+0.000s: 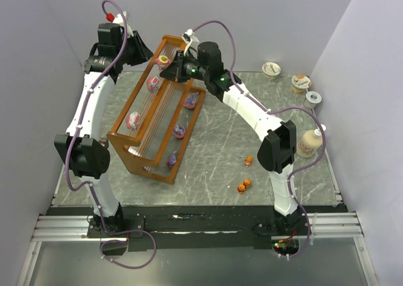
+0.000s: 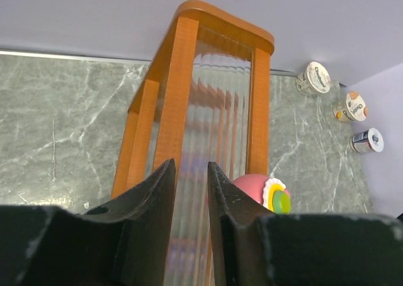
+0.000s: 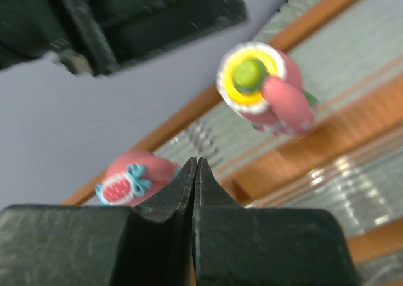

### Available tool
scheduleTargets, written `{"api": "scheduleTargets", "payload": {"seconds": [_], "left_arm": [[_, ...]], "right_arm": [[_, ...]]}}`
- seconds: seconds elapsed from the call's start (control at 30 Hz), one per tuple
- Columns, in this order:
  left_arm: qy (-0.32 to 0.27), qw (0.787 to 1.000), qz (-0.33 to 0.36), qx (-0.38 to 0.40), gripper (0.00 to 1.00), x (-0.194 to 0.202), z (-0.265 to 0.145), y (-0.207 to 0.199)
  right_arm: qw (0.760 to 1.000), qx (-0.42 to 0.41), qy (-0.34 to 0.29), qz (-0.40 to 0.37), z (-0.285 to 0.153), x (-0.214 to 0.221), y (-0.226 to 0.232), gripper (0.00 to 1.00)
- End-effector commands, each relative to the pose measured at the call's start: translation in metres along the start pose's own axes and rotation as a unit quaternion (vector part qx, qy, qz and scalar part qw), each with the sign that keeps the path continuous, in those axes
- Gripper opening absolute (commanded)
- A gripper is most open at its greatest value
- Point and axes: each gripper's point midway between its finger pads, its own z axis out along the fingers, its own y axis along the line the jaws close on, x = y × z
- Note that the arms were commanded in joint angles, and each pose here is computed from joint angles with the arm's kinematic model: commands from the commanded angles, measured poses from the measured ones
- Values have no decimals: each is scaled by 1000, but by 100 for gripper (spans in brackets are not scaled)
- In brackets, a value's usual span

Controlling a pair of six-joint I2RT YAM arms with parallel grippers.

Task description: Place and organize the plastic toys onto the shelf

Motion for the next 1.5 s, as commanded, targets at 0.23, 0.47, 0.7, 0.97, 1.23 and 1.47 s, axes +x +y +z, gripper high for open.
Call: {"api": "scheduleTargets", "payload": {"seconds": [0.23, 0.47, 0.7, 0.97, 1.23, 1.47], "left_arm": [[-4, 999, 5, 50, 31, -3, 3, -17], [3, 998, 1, 56, 26, 0, 7, -17], [1, 999, 1, 52, 24, -1, 6, -17], [2, 998, -5, 59, 22, -2, 8, -19], [7, 997, -11, 74, 22, 0, 17, -23], [10, 997, -13, 80, 22, 1, 23, -23]], "right_arm": [[999, 11, -38, -21, 19, -19, -9, 0], [998, 40, -42, -25, 22, -17, -24, 0], [995, 75, -56, -24, 24, -20, -40, 0], [994, 81, -67, -26, 25, -28, -45, 0], [992, 99, -68, -25, 19, -30, -57, 0], [993, 100, -66, -20, 15, -31, -64, 0]]}}
